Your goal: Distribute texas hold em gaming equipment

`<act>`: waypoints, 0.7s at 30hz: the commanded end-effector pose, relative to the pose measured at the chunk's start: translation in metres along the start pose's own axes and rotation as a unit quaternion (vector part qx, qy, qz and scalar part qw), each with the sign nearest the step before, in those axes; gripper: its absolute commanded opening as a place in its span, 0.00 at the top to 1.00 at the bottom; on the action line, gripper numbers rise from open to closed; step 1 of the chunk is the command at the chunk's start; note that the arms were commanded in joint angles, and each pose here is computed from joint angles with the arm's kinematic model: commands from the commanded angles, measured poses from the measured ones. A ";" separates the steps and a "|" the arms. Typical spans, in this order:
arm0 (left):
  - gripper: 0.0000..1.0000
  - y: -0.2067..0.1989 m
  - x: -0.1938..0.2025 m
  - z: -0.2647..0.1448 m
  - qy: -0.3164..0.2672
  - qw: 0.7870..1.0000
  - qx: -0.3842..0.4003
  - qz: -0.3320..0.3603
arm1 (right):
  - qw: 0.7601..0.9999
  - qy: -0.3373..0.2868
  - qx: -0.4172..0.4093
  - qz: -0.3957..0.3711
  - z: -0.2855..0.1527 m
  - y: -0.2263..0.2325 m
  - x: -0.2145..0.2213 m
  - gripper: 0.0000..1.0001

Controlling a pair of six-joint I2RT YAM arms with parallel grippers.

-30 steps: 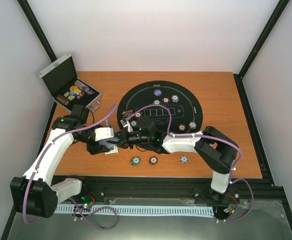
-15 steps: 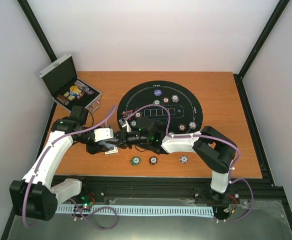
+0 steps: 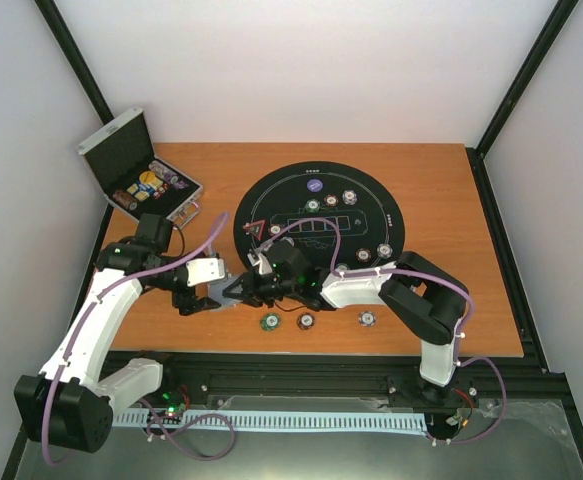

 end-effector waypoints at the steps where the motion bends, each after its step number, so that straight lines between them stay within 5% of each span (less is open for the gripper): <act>1: 0.09 -0.006 -0.005 0.000 -0.018 1.000 0.022 0.005 | 1.000 -0.008 -0.015 -0.018 -0.002 0.010 0.000 0.92; 6: 0.00 -0.011 0.008 0.015 0.008 0.999 0.039 -0.001 | 0.999 -0.001 -0.045 -0.032 -0.003 0.028 0.004 0.92; 21: 0.03 0.001 0.019 0.031 0.023 0.999 0.022 -0.002 | 0.994 0.023 -0.091 -0.048 -0.001 0.050 0.017 0.92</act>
Point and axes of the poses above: each gripper's point midway between its finger pads, its own z axis out along the fingers, its own y axis along the line the jaws close on, x = y × z, the point moved 7 cm from there along -z, back along the fingers, and after that the axes turned 9 degrees about z, right-handed, at the moved point
